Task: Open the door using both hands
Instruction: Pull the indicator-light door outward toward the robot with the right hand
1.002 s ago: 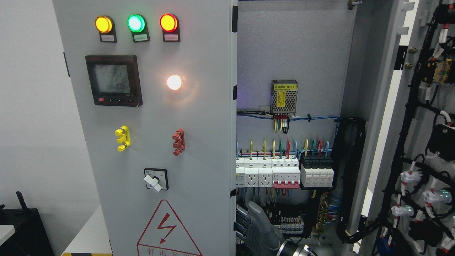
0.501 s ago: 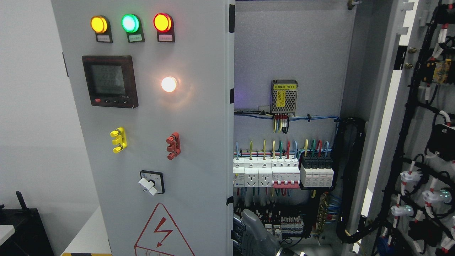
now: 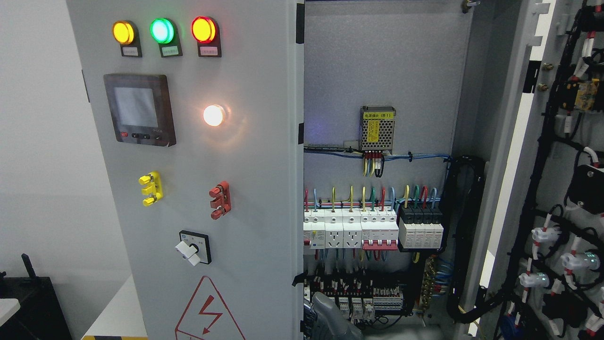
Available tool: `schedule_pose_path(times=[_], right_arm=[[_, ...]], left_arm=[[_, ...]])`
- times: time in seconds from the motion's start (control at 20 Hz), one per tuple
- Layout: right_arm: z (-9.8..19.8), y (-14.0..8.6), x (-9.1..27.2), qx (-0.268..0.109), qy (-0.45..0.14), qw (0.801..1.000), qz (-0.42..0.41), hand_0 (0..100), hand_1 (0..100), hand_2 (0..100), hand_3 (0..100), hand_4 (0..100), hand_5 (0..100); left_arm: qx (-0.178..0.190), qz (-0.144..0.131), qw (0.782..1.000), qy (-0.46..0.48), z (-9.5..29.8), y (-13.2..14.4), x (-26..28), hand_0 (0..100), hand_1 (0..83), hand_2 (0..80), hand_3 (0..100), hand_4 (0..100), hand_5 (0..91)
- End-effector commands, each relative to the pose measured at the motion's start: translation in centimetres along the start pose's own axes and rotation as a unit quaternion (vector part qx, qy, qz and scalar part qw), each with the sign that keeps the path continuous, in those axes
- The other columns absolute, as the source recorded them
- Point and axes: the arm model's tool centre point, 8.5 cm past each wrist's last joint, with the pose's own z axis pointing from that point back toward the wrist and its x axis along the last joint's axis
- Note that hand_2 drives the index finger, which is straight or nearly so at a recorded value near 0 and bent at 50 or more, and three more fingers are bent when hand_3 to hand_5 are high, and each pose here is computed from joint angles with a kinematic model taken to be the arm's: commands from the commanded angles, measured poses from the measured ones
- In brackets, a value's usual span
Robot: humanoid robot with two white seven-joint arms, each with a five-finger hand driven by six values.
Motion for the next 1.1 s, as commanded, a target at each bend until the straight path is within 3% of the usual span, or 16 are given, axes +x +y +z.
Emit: schedule_pose_path(times=[0.0,1.05], right_arm=[[-0.5,2.1,0.8,0.028,-0.014,0.999,0.005,0,0,0,0,0,0],[-2.9,7.4,0.5,0.09,-0.042,0.994,-0.039,0,0,0,0,0,0]], left_arm=[[0.0,-0.001,1.0,-0.002,0.0,0.0,0.0,0,0.0,0.0,0,3,0.0],[0.0,0.0,1.0,-0.002,0.0,0.0,0.0,0,0.0,0.0,0,3,0.0]])
